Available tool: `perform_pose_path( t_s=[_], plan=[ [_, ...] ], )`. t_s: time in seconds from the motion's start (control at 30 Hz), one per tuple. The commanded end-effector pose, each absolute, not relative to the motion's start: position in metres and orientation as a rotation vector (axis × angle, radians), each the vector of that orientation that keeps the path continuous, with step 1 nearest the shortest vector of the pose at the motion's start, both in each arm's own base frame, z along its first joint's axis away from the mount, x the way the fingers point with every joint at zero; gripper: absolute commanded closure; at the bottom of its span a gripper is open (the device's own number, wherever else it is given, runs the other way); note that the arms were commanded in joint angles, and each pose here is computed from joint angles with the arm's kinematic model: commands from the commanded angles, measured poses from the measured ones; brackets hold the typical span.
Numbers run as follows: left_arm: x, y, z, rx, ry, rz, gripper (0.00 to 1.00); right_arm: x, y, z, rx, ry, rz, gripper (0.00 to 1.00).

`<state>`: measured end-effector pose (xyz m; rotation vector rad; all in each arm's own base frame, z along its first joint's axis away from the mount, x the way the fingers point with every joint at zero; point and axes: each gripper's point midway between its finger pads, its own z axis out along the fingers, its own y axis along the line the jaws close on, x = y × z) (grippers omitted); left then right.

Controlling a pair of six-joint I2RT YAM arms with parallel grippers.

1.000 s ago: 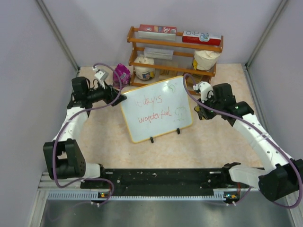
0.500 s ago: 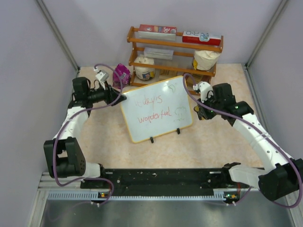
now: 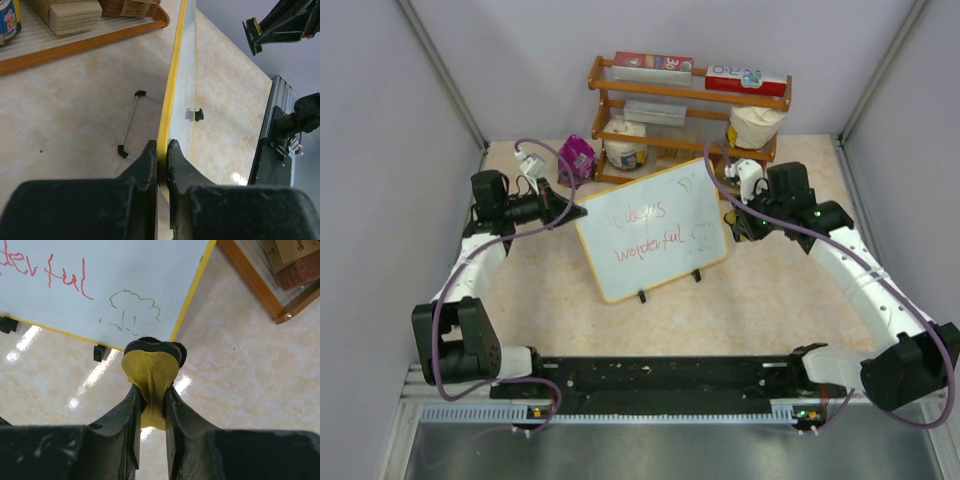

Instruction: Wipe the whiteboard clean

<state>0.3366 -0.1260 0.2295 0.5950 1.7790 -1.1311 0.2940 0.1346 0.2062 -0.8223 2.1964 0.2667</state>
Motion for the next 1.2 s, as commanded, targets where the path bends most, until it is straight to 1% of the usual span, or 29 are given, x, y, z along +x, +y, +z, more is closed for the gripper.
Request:
perform_pose_path(
  t_s=[0.0, 0.33, 0.67, 0.7, 0.8, 0.97, 1.17],
  plan=[
    [0.345, -0.121, 0.221, 0.616, 1.749, -0.975, 1.0, 0.31, 0.158, 0.236, -0.824, 2.089, 0.34, 1.0],
    [0.332, -0.124, 0.207, 0.574, 1.811, -0.964, 1.0, 0.33, 0.213, 0.26, -0.85, 1.935, 0.427, 1.0],
    [0.325, -0.127, 0.205, 0.583, 1.87, -0.969, 1.0, 0.332, 0.301, 0.29, -0.903, 1.728, 0.451, 1.0],
    [0.325, -0.126, 0.204, 0.587, 1.877, -0.969, 1.0, 0.325, 0.315, 0.296, -0.924, 1.698, 0.465, 1.0],
    [0.324, -0.126, 0.204, 0.605, 1.889, -0.964, 1.0, 0.321, 0.34, 0.297, -0.968, 1.657, 0.446, 1.0],
    [0.328, -0.124, 0.204, 0.618, 1.889, -0.941, 1.0, 0.324, 0.37, 0.282, -1.014, 1.659, 0.404, 1.0],
    [0.33, -0.121, 0.203, 0.621, 1.899, -0.916, 1.0, 0.318, 0.397, 0.272, -1.043, 1.641, 0.362, 1.0]
  ],
)
